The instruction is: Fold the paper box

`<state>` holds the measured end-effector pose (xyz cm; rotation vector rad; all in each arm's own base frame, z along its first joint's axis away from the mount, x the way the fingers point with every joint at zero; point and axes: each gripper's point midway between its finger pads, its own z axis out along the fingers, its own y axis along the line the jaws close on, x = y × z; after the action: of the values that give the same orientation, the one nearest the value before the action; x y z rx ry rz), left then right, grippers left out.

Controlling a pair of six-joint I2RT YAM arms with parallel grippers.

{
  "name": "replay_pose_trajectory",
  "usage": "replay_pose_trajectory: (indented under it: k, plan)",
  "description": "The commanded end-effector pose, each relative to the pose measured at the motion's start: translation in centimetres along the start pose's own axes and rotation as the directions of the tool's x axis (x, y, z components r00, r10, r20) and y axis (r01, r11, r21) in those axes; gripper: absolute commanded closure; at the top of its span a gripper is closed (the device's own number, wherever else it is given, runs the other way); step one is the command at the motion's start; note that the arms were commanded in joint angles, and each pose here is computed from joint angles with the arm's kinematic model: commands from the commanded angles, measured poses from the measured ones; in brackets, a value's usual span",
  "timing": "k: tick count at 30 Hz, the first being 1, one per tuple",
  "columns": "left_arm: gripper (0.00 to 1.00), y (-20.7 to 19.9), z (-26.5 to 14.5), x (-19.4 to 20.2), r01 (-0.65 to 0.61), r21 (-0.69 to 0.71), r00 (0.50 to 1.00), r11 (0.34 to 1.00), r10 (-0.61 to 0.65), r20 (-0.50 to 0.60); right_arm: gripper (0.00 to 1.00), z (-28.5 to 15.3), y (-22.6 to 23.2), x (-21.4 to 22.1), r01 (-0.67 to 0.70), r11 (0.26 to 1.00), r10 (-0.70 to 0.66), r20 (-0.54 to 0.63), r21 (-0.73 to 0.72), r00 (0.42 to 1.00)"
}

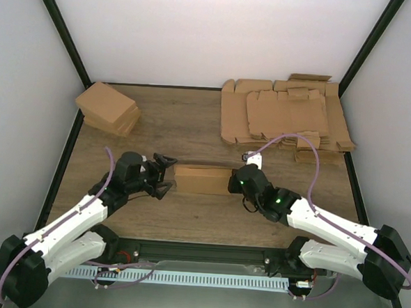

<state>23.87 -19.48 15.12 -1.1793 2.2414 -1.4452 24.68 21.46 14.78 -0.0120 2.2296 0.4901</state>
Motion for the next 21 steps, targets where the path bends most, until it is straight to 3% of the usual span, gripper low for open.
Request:
replay_pose_trajectory:
  k: [1, 16, 21]
  plan:
    - [0.0, -0.9, 0.3, 0.8, 0.091, 0.002, 0.995, 0.996, -0.091, -0.052, 0.99, 0.3, -3.8, 7.8, 0.127, 0.987, -0.092, -0.293, 0.102, 0.952]
    - [0.04, -2.5, 0.7, 1.0, 0.142, 0.032, 0.988, 0.989, -0.14, -0.07, 0.99, 0.5, -3.5, 7.8, 0.132, 0.987, -0.099, -0.295, 0.093, 0.95]
    - [0.01, -2.4, 0.8, 1.0, 0.154, 0.034, 0.986, 0.988, -0.151, -0.067, 0.99, 0.4, -3.5, 7.8, 0.134, 0.987, -0.101, -0.296, 0.093, 0.95]
